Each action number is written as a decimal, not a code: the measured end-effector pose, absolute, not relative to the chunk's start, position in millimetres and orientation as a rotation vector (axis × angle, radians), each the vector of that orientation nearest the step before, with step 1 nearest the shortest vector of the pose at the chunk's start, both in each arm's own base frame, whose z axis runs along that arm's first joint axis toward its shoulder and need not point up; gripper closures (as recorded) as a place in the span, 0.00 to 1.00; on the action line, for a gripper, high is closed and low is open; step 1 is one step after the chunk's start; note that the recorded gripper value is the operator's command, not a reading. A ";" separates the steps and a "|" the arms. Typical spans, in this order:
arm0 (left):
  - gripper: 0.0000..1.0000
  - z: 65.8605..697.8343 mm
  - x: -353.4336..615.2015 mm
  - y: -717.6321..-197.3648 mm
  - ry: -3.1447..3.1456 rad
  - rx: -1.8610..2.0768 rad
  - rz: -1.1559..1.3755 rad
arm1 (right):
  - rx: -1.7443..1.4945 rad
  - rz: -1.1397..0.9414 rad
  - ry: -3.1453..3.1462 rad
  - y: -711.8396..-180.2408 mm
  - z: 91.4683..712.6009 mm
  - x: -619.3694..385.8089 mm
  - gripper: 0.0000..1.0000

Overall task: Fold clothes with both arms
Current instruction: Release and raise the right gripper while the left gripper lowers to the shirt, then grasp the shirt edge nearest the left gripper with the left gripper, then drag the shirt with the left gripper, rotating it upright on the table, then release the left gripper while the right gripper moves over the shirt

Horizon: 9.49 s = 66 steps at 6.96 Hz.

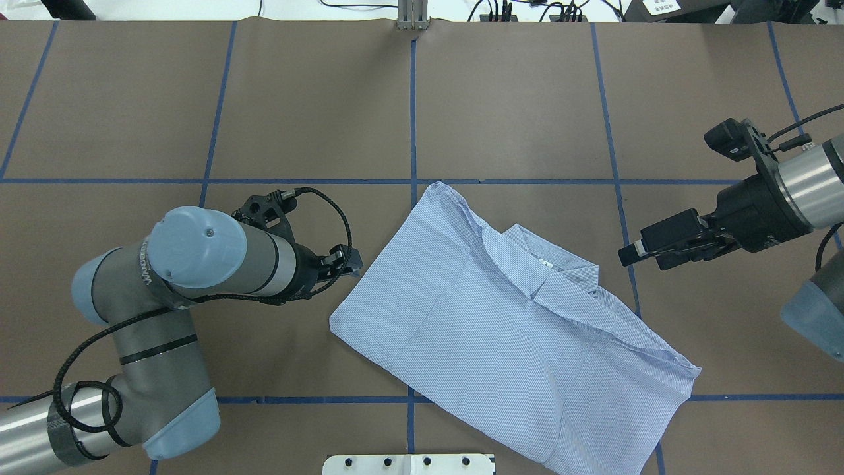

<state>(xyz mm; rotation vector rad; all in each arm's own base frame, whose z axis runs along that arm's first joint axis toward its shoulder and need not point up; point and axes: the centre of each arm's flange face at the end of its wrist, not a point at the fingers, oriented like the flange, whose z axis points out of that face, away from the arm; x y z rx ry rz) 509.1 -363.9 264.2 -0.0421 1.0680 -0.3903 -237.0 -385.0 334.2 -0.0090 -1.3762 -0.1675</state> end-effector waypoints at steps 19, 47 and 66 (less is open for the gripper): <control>0.85 268.4 547.1 -313.4 0.954 -0.090 -0.350 | -0.027 -0.139 -1.357 -396.5 344.2 -245.4 0.00; 1.00 262.2 522.8 -536.1 1.011 0.320 -0.404 | -0.012 -0.099 -1.336 -413.6 352.4 -253.5 0.00; 0.00 306.0 444.2 -629.1 1.089 0.373 -0.334 | 0.210 -0.033 -0.897 -502.1 245.5 -467.5 0.00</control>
